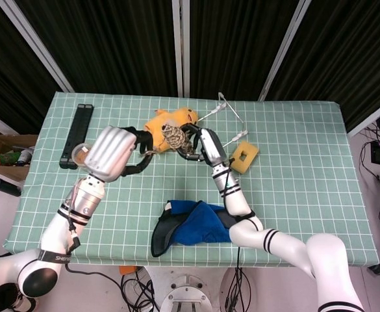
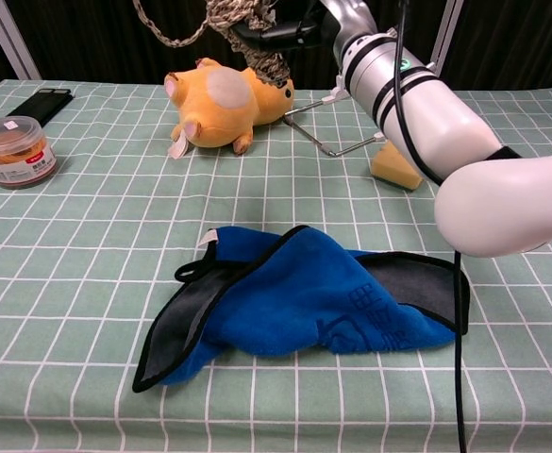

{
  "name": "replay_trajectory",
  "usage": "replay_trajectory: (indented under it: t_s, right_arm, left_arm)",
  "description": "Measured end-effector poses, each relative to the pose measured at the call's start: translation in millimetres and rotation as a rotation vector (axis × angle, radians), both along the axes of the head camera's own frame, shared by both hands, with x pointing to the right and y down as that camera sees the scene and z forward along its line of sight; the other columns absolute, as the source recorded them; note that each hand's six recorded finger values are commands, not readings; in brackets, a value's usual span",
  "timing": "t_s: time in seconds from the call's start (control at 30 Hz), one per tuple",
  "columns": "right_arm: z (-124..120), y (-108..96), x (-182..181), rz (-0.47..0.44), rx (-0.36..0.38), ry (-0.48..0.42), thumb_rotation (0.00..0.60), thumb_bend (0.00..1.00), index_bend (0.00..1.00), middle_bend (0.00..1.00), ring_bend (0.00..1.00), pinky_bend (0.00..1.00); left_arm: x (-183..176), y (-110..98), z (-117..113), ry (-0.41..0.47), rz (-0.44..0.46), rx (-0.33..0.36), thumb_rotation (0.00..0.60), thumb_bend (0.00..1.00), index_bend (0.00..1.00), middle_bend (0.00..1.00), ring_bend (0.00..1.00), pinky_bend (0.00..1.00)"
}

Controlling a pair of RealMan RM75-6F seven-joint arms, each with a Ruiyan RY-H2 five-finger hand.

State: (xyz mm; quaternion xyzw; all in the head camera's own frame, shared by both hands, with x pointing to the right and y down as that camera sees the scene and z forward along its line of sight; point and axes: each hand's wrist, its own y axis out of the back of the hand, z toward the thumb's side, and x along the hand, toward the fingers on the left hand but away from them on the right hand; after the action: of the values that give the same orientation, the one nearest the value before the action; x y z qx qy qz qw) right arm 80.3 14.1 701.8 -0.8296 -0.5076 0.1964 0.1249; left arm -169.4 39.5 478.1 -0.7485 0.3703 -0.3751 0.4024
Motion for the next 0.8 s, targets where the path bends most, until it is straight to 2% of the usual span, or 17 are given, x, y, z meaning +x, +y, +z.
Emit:
replay_trajectory:
  t_s: [0.17,0.47,0.6,0.8]
  right_arm:
    - [1,-1,-14,-0.035,-0.001,0.022,0.6,0.77,0.78,0.58,0.56,0.72]
    - [4,6,-34,-0.134,-0.021,0.045,0.6,0.77,0.78,0.58,0.56,0.72]
    - [3,13,-44,-0.178,-0.034,0.033,0.6,0.77,0.78,0.58,0.56,0.72]
    - [-2,25,-55,-0.239,-0.033,0.013,0.6,0.76,0.78,0.58,0.56,0.72]
  left_arm:
    - [23,3,-1,-0.011,0.009,-0.016,0.6,0.53,0.74,0.63,0.59,0.7]
    - [70,10,-6,0.06,0.027,-0.098,0.6,0.54,0.74,0.64,0.6,0.7]
    - [85,7,-9,0.079,0.022,-0.128,0.6,0.53,0.74,0.64,0.6,0.71]
    - [102,-4,-9,0.05,0.007,-0.145,0.6,0.53,0.74,0.64,0.6,0.71]
